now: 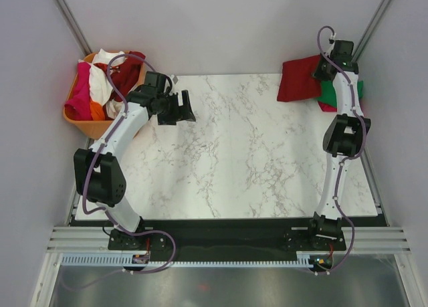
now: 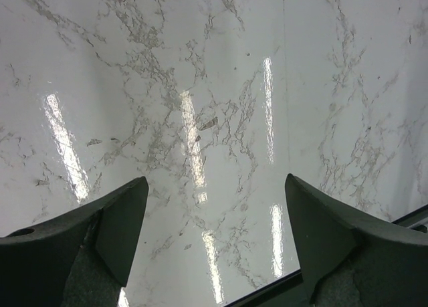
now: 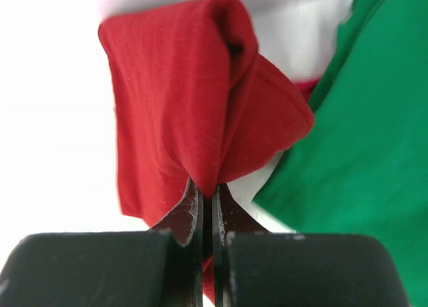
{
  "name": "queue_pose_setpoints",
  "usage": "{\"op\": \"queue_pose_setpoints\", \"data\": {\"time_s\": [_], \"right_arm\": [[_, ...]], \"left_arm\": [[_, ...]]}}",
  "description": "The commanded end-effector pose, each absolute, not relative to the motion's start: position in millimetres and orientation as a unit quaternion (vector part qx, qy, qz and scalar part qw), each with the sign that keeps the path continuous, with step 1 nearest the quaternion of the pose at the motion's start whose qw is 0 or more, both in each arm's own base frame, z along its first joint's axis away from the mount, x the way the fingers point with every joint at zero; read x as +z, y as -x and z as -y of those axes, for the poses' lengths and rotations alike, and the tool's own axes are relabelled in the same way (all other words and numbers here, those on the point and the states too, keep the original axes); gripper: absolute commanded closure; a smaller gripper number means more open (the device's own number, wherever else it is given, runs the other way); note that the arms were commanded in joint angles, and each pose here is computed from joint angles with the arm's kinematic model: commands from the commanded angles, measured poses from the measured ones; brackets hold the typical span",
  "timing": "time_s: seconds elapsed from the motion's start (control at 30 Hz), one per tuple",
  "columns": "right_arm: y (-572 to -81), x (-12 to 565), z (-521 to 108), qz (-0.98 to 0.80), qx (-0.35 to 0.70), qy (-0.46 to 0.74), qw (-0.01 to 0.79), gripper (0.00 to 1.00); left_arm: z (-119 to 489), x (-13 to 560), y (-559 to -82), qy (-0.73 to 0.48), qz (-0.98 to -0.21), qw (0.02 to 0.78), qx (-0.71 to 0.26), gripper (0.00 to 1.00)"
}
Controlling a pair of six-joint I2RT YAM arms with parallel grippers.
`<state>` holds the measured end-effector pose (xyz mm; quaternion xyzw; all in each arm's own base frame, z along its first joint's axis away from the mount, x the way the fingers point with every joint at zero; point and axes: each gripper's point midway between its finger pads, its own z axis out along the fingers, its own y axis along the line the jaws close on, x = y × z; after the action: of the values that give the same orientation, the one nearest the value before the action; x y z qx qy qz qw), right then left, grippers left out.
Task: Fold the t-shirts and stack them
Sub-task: Neatly place the folded tshirt to the corner
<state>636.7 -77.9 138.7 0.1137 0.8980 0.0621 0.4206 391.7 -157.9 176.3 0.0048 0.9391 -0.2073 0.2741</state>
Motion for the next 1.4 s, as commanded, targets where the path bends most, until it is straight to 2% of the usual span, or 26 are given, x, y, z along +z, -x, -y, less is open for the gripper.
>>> {"op": "queue_pose_setpoints", "data": {"time_s": [0.0,0.17,0.4,0.57,0.7,0.8,0.87,1.0,1.17,1.27,1.3,1.33,1.37], "right_arm": [[-670,217,100,-0.828,0.094,-0.126,0.538,0.99],[-659,239,131,-0.818,0.068,-0.142,0.553,1.00],[-618,244,218,-0.790,0.147,-0.244,0.544,1.00],[-587,212,280,-0.779,0.150,-0.317,0.520,1.00],[-583,191,285,-0.779,0.158,-0.331,0.509,1.00],[-579,162,279,-0.788,0.162,-0.349,0.481,0.89],[-567,133,282,-0.797,0.138,-0.374,0.453,0.87],[-527,87,306,-0.798,0.045,-0.449,0.400,0.88],[-486,39,315,-0.774,0.019,-0.521,0.360,0.92],[-481,18,313,-0.772,0.022,-0.528,0.353,0.82],[-484,12,314,-0.772,0.027,-0.528,0.354,0.60],[-488,12,315,-0.771,0.031,-0.525,0.358,0.52],[-489,11,317,-0.771,0.032,-0.526,0.358,0.48]], "left_arm": [[164,179,-395,0.001,-0.934,0.276,-0.227,0.10],[163,177,-395,0.002,-0.935,0.273,-0.225,0.10],[167,173,-394,0.000,-0.936,0.265,-0.233,0.10],[168,171,-394,0.004,-0.936,0.262,-0.236,0.10],[167,168,-394,0.005,-0.937,0.258,-0.234,0.11],[166,167,-395,0.007,-0.938,0.259,-0.230,0.11],[166,164,-395,0.006,-0.939,0.256,-0.229,0.11],[166,164,-395,0.006,-0.939,0.256,-0.229,0.11],[167,163,-395,0.006,-0.939,0.254,-0.230,0.11],[167,164,-394,0.005,-0.939,0.255,-0.230,0.11],[167,163,-394,0.004,-0.939,0.254,-0.230,0.11],[168,163,-394,0.004,-0.939,0.253,-0.231,0.11],[168,163,-393,0.004,-0.940,0.253,-0.231,0.11]]}}
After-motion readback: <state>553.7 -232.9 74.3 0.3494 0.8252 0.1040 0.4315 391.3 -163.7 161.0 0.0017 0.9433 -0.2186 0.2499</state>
